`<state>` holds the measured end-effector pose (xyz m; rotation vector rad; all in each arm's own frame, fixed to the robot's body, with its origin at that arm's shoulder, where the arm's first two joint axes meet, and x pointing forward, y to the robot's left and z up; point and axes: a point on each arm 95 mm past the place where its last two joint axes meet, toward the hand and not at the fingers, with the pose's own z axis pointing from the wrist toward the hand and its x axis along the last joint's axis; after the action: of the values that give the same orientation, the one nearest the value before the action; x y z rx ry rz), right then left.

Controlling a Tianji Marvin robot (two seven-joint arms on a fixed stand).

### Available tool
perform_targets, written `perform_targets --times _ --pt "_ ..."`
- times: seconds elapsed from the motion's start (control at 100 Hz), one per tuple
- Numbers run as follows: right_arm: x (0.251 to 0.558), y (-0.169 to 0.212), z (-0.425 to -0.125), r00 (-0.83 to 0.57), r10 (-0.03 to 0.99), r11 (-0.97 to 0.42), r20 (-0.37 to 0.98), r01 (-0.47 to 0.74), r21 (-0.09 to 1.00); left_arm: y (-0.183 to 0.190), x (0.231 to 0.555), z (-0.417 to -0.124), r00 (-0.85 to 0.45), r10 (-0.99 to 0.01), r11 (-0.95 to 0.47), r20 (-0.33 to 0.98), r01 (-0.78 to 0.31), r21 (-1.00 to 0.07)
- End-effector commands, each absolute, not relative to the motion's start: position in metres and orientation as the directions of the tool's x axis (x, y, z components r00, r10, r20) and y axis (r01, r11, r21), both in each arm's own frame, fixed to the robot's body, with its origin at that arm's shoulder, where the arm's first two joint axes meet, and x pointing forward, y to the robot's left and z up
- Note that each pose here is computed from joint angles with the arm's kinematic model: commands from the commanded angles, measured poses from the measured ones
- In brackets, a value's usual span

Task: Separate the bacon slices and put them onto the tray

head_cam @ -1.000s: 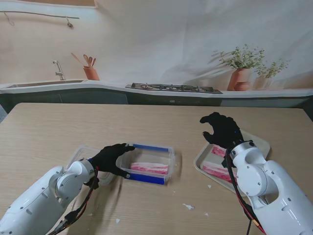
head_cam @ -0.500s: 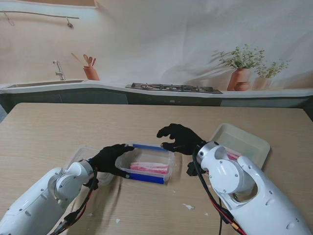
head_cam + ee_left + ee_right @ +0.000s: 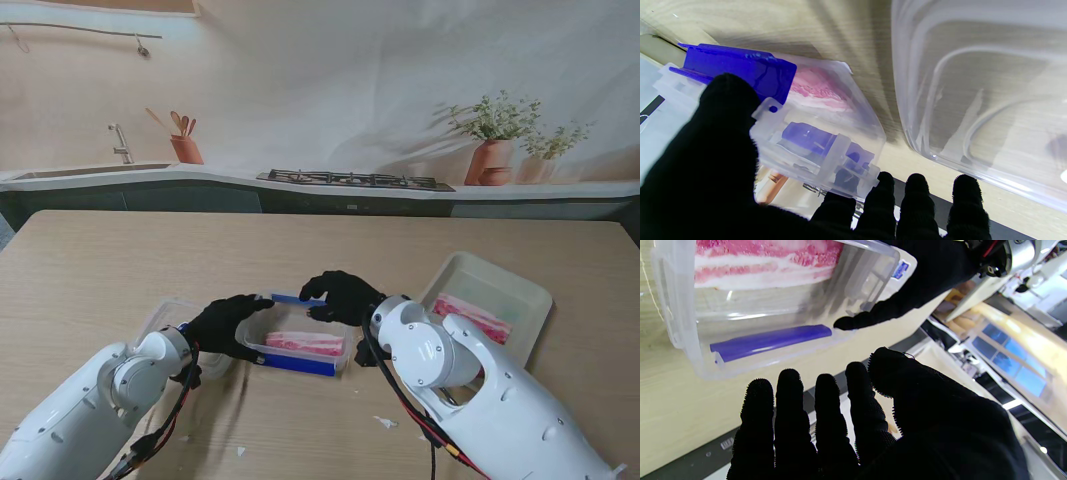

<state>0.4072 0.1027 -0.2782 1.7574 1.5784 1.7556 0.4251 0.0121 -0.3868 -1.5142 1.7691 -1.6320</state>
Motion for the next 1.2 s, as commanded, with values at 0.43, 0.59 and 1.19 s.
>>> perform_targets --times 0.43,0.59,1.19 --pt "0.42 0.124 -0.307 -0.192 0.796 -0.375 0.574 0.588 0.717 0.012 0.42 -0.393 -0.393 -0.82 -0.188 0.415 -0.501 -0.845" --pt "0.425 0.128 -0.316 -0.17 0.815 -0.358 0.554 0.604 0.712 0.012 0.42 -0.394 -0.393 -0.82 -0.187 0.415 -0.501 -0.845" --pt "0.429 0.148 -0.34 -0.193 0.852 -0.251 0.486 0.664 0.705 0.012 0.42 -0.394 -0.393 -0.82 -0.186 0.415 -0.503 -0.844"
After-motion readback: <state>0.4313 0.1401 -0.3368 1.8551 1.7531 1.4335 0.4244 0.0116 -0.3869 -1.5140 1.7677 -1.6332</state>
